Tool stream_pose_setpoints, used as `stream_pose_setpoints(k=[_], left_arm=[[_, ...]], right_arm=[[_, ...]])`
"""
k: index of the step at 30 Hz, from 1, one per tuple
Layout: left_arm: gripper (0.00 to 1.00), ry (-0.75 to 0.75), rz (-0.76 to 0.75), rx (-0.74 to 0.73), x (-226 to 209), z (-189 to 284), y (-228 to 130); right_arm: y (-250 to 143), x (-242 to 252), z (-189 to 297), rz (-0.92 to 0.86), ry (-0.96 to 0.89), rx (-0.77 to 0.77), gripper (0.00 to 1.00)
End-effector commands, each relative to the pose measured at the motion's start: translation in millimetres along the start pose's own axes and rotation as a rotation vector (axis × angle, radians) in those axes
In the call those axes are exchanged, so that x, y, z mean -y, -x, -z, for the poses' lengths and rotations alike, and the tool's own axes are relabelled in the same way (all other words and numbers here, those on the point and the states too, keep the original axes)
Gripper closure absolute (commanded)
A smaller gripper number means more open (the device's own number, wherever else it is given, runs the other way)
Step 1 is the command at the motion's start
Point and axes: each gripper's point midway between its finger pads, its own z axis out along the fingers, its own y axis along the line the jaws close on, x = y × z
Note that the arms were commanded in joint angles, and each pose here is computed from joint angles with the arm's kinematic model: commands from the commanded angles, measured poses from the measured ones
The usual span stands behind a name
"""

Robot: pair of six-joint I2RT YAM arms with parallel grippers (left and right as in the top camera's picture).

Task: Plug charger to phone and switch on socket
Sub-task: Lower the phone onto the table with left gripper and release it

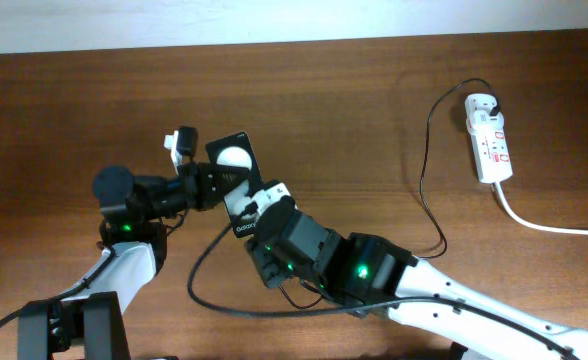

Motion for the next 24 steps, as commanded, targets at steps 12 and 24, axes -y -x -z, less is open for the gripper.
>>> stream_pose_setpoints(k=[12, 24], left_arm=[[1.00, 0.369, -0.144, -0.037, -63.4, -57.8, 5.8], [1.00, 0.630, 0.058, -0.362, -216.5, -103.8, -14.9]], right_arm=[[15.8, 99.9, 189.3, -0.072, -0.331, 0.381, 0.17], [-0.3, 108.0, 191.5, -0.228, -0.327, 0.357, 0.01]])
